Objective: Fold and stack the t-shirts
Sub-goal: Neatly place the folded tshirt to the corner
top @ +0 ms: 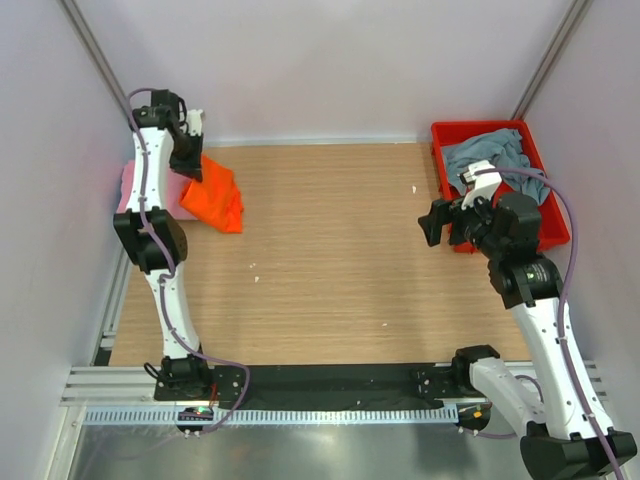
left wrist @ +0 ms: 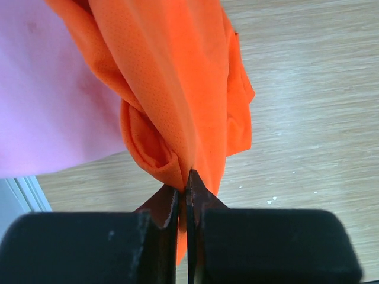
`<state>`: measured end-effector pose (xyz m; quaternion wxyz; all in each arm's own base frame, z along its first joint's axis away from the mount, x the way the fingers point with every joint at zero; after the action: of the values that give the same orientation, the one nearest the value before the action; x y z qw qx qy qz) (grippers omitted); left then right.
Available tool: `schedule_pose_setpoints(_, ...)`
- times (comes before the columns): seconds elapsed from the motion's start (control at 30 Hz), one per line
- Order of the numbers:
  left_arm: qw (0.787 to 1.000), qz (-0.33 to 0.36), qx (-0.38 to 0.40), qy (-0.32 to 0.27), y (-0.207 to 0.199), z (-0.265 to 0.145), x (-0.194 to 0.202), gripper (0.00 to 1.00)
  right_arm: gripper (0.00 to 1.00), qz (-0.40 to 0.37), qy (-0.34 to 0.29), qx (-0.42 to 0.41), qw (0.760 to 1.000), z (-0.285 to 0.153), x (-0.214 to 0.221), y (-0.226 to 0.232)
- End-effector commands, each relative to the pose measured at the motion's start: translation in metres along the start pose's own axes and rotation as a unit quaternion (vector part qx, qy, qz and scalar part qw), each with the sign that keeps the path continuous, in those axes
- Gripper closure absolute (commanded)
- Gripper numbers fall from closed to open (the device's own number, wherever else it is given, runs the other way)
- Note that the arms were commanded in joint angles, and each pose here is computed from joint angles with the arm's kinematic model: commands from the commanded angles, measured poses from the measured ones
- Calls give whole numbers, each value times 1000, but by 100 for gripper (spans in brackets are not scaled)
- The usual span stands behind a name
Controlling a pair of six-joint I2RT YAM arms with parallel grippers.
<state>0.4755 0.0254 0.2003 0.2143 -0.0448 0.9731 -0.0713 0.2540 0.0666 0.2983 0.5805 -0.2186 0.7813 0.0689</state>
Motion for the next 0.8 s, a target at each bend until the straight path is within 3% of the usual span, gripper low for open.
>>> schedule_pose_setpoints(0.0, 999, 2, -5, -36, 3, -25, -8, 100, 11, 6, -30, -9, 999, -3, -12, 0)
schedule_pose_setpoints(0.17, 998, 0, -8, -66, 6, -42, -18, 100, 11, 11, -34, -8, 999, -2, -11, -2)
schedule_pose_setpoints(0.77, 974, 18, -136, -182, 52, -107, -54, 100, 11, 32, -31, -13, 999, 2, -3, -7)
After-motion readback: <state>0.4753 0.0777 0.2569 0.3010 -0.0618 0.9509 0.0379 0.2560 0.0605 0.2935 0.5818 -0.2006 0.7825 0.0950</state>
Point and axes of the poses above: each gripper's point midway between its finger pads, its own z axis out along the fingers, its own y axis along the line the jaws close on, x = y × z, the point moved 3 cm from there along -z, back along the fingers, and after that the axes turned 11 degrees about -z, right-handed, at the moved point
